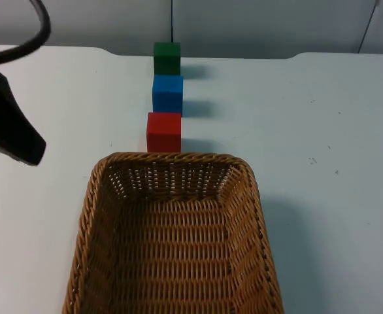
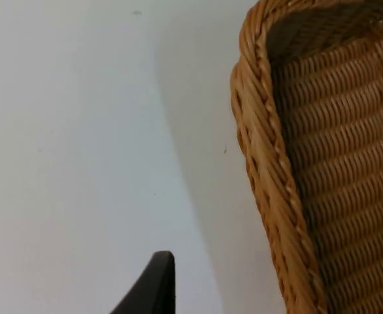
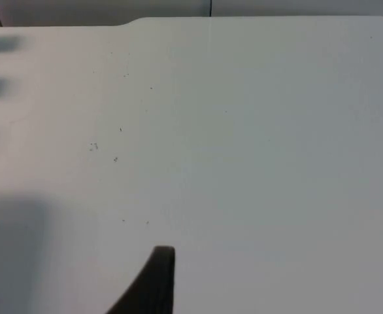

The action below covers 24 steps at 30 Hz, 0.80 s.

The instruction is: Pick up the basket with the left hand and place the blue cube into the basket with the right hand.

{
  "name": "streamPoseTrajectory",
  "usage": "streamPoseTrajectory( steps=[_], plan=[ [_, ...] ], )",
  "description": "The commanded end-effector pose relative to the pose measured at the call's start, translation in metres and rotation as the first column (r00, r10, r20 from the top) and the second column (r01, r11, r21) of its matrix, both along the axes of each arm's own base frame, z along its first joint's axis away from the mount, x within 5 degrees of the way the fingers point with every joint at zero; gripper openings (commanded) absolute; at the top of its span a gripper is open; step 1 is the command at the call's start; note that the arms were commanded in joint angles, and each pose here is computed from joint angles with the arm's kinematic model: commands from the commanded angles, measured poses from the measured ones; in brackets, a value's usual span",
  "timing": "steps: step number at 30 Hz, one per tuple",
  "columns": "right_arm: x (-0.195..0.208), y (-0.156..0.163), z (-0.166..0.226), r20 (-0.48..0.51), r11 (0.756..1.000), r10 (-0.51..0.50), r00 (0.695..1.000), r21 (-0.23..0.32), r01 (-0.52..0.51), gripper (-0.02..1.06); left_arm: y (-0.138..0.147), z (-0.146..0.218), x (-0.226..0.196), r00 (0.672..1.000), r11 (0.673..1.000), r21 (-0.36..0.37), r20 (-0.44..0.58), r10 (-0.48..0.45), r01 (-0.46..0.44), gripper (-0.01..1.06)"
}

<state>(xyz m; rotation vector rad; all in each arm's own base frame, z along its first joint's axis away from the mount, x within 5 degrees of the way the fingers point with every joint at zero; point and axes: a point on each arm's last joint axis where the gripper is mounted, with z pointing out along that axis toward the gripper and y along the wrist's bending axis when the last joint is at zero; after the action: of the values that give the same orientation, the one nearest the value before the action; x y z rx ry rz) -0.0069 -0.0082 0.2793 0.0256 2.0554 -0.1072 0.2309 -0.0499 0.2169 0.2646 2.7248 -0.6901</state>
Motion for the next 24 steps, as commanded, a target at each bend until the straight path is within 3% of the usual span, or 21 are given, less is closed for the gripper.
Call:
streamPoseTrajectory(
  steps=[1,9,17,24],
  plan=[
    [0.000,0.000,-0.001,0.008,1.000,-0.010,1.000,-0.001,0.010,1.04,-0.005,-0.007,0.007,1.000,0.999,-0.040,-0.014,-0.006,0.005,1.05],
    [0.000,0.000,-0.001,0.008,1.000,-0.010,1.000,-0.001,0.010,1.04,-0.010,-0.040,0.021,0.994,0.995,-0.098,-0.111,-0.020,0.009,1.05],
    [0.000,0.000,-0.001,0.008,1.000,-0.010,1.000,-0.001,0.010,1.04,-0.032,-0.086,0.026,0.973,0.997,-0.051,-0.221,-0.072,0.062,1.05],
    [0.000,0.000,-0.001,0.008,1.000,-0.010,1.000,-0.001,0.010,1.04,-0.054,-0.111,0.026,0.966,0.997,-0.027,-0.245,-0.083,0.079,1.05]
  ],
)
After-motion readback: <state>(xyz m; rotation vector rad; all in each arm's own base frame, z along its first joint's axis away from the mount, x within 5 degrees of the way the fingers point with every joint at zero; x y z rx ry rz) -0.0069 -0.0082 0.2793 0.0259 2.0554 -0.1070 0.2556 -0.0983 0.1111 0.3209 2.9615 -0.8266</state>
